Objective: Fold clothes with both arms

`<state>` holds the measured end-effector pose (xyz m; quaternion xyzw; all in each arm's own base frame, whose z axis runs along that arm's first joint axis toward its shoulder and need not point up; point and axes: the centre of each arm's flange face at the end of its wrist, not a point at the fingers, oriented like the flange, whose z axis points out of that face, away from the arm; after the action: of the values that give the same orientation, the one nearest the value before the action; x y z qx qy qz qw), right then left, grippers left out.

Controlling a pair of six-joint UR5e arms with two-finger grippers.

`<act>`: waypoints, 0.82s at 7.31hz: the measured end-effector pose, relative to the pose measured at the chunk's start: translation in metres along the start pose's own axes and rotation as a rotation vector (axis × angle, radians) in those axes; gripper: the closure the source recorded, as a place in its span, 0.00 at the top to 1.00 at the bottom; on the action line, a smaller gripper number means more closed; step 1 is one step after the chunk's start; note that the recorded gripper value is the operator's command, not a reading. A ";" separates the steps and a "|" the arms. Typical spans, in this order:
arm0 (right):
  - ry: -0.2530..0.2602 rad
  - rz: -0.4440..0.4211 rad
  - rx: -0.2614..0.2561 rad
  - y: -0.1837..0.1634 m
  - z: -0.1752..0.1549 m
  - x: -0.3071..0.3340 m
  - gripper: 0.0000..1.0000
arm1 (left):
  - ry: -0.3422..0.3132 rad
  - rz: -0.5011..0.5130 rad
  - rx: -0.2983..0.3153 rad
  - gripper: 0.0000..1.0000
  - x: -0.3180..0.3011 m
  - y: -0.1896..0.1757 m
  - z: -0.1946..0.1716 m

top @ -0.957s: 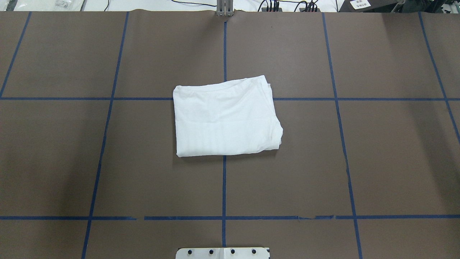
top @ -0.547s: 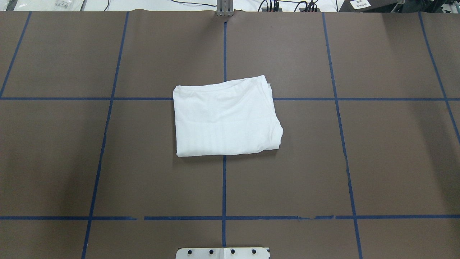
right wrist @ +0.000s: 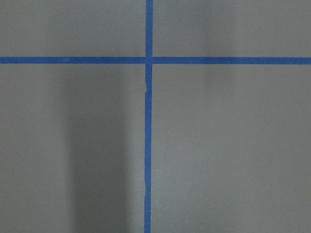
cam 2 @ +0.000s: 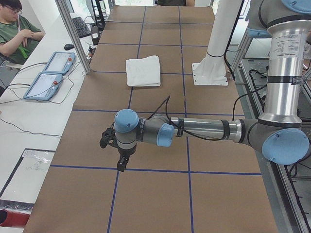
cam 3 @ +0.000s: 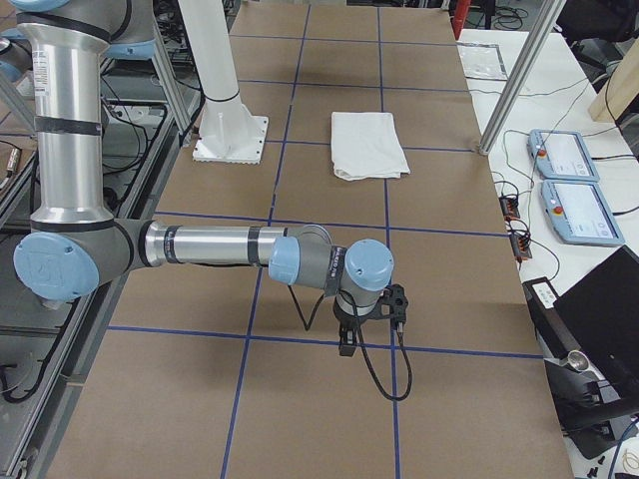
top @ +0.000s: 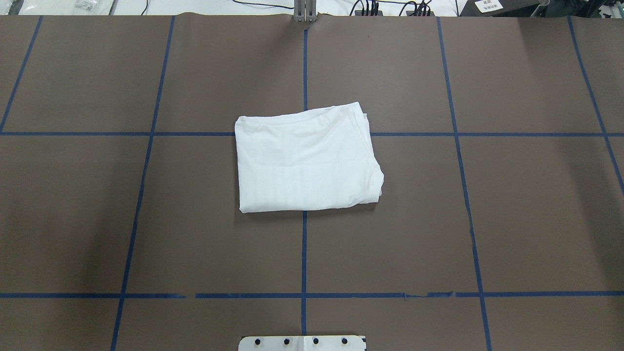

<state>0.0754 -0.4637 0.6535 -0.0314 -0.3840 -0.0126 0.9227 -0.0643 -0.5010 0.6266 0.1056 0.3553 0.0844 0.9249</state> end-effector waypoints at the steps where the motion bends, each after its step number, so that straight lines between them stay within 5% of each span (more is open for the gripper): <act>1: 0.000 0.000 0.002 0.000 -0.001 0.000 1.00 | 0.000 -0.039 0.001 1.00 0.000 0.000 0.000; 3: 0.000 0.000 0.005 -0.001 -0.002 -0.001 1.00 | 0.002 -0.140 0.009 1.00 0.002 0.000 -0.002; 6: 0.001 -0.002 0.008 -0.001 -0.004 -0.002 1.00 | 0.003 -0.164 0.011 1.00 0.002 0.001 -0.002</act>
<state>0.0765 -0.4652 0.6495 -0.0275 -0.3837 -0.0121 0.9229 -0.0640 -0.4997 0.6239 0.0811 0.3647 0.0064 0.9276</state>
